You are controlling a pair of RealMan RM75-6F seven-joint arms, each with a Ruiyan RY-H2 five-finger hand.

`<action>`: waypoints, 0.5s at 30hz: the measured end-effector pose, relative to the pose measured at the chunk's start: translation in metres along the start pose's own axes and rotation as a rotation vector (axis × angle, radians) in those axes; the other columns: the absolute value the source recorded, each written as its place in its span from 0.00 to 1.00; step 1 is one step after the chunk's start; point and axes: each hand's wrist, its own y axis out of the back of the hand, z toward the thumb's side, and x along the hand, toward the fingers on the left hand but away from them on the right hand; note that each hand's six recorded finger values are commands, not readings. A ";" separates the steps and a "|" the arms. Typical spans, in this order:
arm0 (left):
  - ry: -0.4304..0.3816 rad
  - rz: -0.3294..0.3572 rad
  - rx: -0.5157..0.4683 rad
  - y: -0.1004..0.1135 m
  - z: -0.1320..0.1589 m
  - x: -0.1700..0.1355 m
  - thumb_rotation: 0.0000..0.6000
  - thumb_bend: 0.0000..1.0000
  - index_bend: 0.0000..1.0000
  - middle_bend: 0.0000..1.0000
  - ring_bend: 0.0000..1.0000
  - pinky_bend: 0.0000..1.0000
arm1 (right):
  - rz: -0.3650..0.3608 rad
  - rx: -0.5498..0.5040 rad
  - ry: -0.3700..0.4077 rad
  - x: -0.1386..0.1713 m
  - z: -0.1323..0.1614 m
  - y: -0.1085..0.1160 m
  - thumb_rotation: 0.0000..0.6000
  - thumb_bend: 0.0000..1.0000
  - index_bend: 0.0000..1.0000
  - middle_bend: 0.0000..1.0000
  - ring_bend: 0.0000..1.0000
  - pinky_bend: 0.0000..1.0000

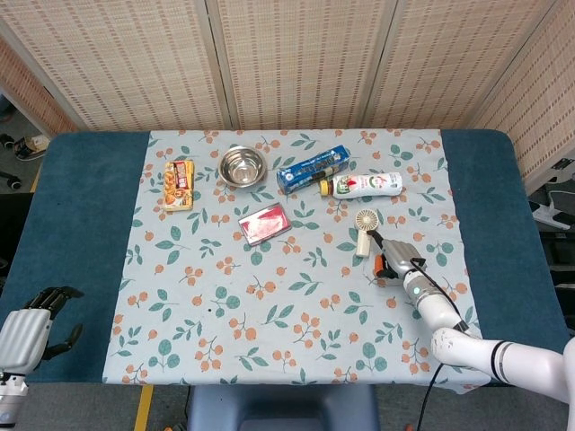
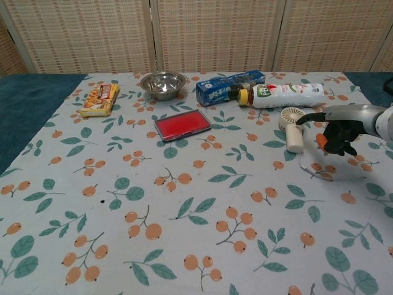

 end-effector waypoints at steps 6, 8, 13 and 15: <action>-0.001 -0.001 0.001 0.000 0.000 0.000 1.00 0.35 0.29 0.26 0.20 0.37 | 0.003 0.000 0.004 0.000 0.001 -0.001 1.00 0.75 0.00 0.81 0.70 0.74; -0.001 0.000 0.000 0.000 0.000 0.000 1.00 0.35 0.30 0.26 0.20 0.37 | 0.001 -0.001 0.004 0.000 0.001 -0.001 1.00 0.75 0.00 0.81 0.70 0.74; -0.001 0.003 -0.002 0.001 0.000 0.000 1.00 0.35 0.29 0.26 0.20 0.37 | 0.000 -0.003 -0.001 -0.001 0.000 -0.001 1.00 0.75 0.00 0.81 0.70 0.74; -0.002 0.004 -0.003 0.001 0.000 -0.001 1.00 0.35 0.29 0.26 0.20 0.37 | 0.003 -0.004 -0.004 -0.001 -0.001 -0.001 1.00 0.74 0.00 0.81 0.70 0.74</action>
